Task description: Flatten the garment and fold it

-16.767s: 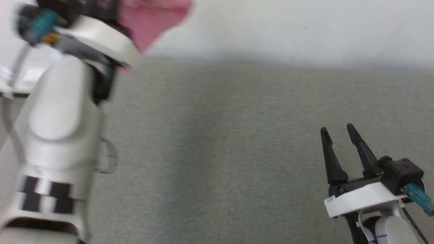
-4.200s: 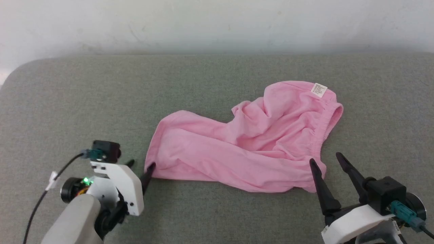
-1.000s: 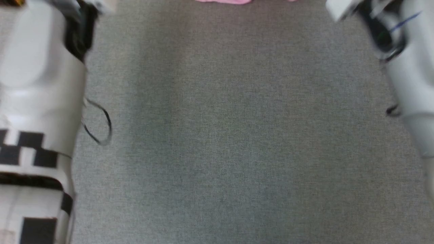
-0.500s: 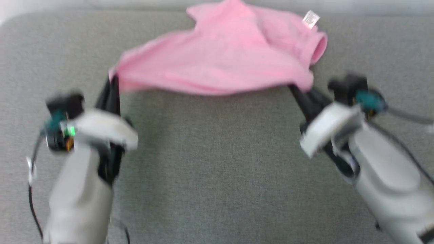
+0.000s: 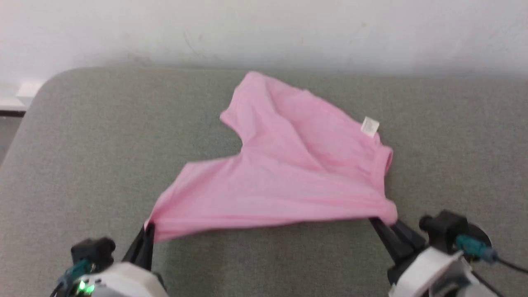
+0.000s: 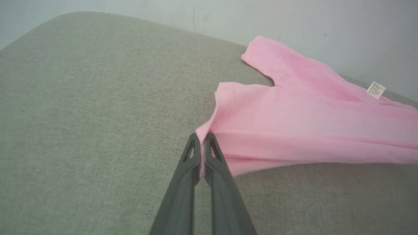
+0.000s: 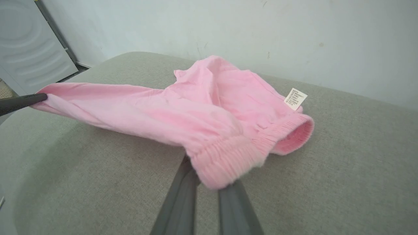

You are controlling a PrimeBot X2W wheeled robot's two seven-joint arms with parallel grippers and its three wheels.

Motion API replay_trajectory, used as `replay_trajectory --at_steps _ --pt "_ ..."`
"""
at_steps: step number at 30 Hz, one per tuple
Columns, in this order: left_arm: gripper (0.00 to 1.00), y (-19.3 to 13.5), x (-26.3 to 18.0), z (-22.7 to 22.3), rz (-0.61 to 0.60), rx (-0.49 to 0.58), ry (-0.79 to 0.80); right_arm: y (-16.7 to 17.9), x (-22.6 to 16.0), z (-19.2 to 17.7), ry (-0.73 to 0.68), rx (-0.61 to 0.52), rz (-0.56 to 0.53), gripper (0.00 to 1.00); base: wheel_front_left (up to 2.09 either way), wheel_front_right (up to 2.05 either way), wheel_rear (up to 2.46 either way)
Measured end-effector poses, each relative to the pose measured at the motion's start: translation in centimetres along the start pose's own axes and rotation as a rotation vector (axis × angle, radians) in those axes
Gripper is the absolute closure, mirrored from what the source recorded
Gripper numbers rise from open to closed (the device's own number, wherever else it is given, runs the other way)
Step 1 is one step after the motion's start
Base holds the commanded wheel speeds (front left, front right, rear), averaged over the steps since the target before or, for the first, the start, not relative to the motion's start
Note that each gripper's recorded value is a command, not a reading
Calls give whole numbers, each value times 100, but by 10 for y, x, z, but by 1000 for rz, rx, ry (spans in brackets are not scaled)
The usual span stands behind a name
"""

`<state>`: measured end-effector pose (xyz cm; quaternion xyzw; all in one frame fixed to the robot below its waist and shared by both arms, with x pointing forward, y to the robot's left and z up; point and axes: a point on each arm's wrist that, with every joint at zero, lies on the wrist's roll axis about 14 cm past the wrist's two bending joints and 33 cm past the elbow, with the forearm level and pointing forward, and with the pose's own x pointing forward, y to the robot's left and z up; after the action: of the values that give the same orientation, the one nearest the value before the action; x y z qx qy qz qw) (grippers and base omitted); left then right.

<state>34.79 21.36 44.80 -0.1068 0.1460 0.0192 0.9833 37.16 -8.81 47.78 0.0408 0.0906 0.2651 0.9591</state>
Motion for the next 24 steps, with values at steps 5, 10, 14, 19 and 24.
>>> replay_trajectory --at_steps 5,10,14,19,24 --pt "100 0 -38 9 29 -16 20 15 -31 -1 34 8 -32 100 0 0 0" --pt "100 -2 -57 35 46 -22 -24 26 -47 -2 44 95 -64 100 0 0 0" --pt "100 -2 -54 51 41 -9 -57 27 -46 0 39 136 -75 100 0 0 0" --pt "100 -11 -25 60 -20 2 -58 18 -28 6 36 131 -72 100 0 0 0" --pt "100 -25 27 78 -94 1 -79 -4 -4 1 60 129 -105 100 0 0 0"
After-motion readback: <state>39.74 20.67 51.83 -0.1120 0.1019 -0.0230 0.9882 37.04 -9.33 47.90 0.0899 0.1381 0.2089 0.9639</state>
